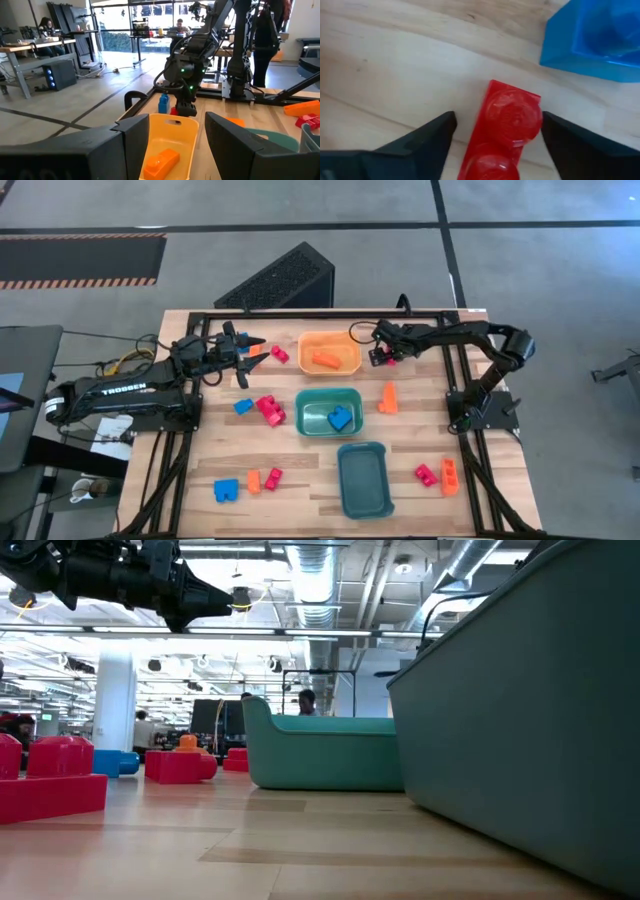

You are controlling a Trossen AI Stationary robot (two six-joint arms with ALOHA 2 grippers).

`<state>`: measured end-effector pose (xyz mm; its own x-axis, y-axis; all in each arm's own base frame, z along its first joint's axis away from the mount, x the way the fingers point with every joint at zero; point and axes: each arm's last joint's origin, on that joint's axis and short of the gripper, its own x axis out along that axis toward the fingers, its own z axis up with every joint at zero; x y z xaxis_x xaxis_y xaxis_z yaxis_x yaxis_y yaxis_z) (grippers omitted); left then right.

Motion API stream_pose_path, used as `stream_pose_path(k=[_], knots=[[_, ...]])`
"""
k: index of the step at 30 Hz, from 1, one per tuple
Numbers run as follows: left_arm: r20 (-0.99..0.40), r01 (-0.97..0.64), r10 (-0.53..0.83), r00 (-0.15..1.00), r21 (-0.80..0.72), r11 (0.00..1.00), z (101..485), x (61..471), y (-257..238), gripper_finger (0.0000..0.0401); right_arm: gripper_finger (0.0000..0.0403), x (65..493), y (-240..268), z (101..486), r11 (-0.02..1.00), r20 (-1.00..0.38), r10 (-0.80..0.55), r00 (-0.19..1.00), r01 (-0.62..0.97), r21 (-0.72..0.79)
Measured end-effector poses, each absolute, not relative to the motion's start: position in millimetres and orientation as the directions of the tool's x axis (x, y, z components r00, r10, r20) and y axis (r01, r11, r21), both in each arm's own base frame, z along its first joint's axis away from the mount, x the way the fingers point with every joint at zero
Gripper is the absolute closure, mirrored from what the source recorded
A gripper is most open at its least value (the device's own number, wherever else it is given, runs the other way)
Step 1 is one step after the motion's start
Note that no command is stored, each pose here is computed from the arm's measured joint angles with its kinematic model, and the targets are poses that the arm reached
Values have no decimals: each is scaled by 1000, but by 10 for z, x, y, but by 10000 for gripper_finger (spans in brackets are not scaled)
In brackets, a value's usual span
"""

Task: Sort & place blocks by color
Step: Put the red game piece into the blue bin

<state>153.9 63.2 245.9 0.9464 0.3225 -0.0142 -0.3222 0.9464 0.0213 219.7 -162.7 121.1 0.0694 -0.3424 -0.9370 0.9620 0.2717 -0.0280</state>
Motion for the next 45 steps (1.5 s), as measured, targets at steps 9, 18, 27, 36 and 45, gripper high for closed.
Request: stream_pose_path(k=[9,18,27,36,45], knots=[[-18,-323,323,946,21,946,2455,1540,633,219,288,2135,-1551,1485,309,-917,-376,133,951,12],[-19,-312,313,950,15,950,2454,1541,630,219,287,2068,-1067,2082,487,-869,-328,370,854,180],[-22,-299,299,954,-3,954,2451,1542,625,219,287,2198,81,2525,833,-689,-42,723,407,376],[-44,-124,120,992,-114,986,2429,1585,490,219,287,2299,1088,2506,876,-536,112,837,172,451],[-44,-96,90,995,-146,985,2321,1649,99,219,273,2528,1564,2213,883,-641,155,752,185,431]])
